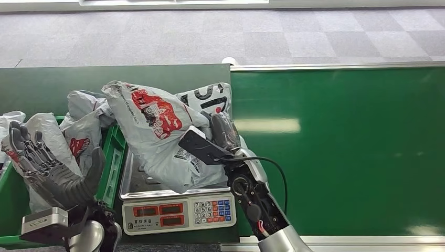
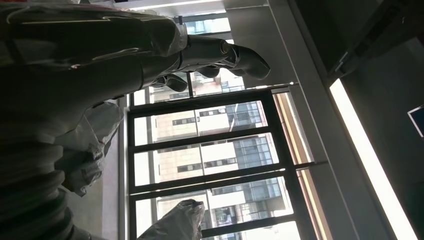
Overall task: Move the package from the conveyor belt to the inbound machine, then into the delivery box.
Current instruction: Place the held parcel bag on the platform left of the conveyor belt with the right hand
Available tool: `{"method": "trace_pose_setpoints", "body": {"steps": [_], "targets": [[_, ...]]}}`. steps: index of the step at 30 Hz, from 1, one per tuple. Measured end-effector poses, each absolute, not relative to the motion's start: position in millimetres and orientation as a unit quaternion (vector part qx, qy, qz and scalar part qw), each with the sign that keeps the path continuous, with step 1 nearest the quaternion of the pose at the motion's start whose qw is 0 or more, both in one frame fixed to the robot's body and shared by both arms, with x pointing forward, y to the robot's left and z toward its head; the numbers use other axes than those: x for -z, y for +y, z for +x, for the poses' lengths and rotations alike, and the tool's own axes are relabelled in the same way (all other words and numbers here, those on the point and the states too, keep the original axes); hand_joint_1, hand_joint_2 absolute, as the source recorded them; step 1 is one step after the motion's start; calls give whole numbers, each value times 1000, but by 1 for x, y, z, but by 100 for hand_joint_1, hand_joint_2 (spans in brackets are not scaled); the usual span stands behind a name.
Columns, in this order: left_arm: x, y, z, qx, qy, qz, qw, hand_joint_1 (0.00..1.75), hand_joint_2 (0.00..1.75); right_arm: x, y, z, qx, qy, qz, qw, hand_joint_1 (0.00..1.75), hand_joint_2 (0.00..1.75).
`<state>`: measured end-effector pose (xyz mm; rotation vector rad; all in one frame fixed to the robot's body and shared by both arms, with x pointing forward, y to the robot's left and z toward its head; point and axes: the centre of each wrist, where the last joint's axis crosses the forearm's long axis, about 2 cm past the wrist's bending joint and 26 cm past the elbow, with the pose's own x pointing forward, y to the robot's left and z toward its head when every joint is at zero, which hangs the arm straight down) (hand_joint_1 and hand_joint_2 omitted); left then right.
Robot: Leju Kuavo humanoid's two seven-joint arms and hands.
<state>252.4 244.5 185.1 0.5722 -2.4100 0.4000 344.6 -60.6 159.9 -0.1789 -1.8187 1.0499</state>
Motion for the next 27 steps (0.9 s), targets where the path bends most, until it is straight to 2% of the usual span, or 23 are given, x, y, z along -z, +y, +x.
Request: {"method": "trace_pose_setpoints", "body": {"steps": [5, 9, 15, 19, 27], "targets": [[-184, 243, 254, -148, -913, 214, 314, 0, 175, -149, -60, 346, -451, -748, -52, 485, 151, 175], [-185, 241, 257, -148, -914, 212, 314, 0, 175, -145, -57, 345, -465, -755, -28, 462, 175, 175], [-185, 241, 258, -148, -913, 211, 316, 0, 175, -143, -55, 343, -467, -763, -6, 448, 175, 175], [-183, 241, 259, -149, -911, 212, 320, 0, 175, -143, -52, 341, -462, -776, 4, 429, 0, 175], [-182, 242, 260, -154, -910, 211, 321, 0, 175, -161, -50, 338, -408, -818, 29, 404, 0, 175]]}}
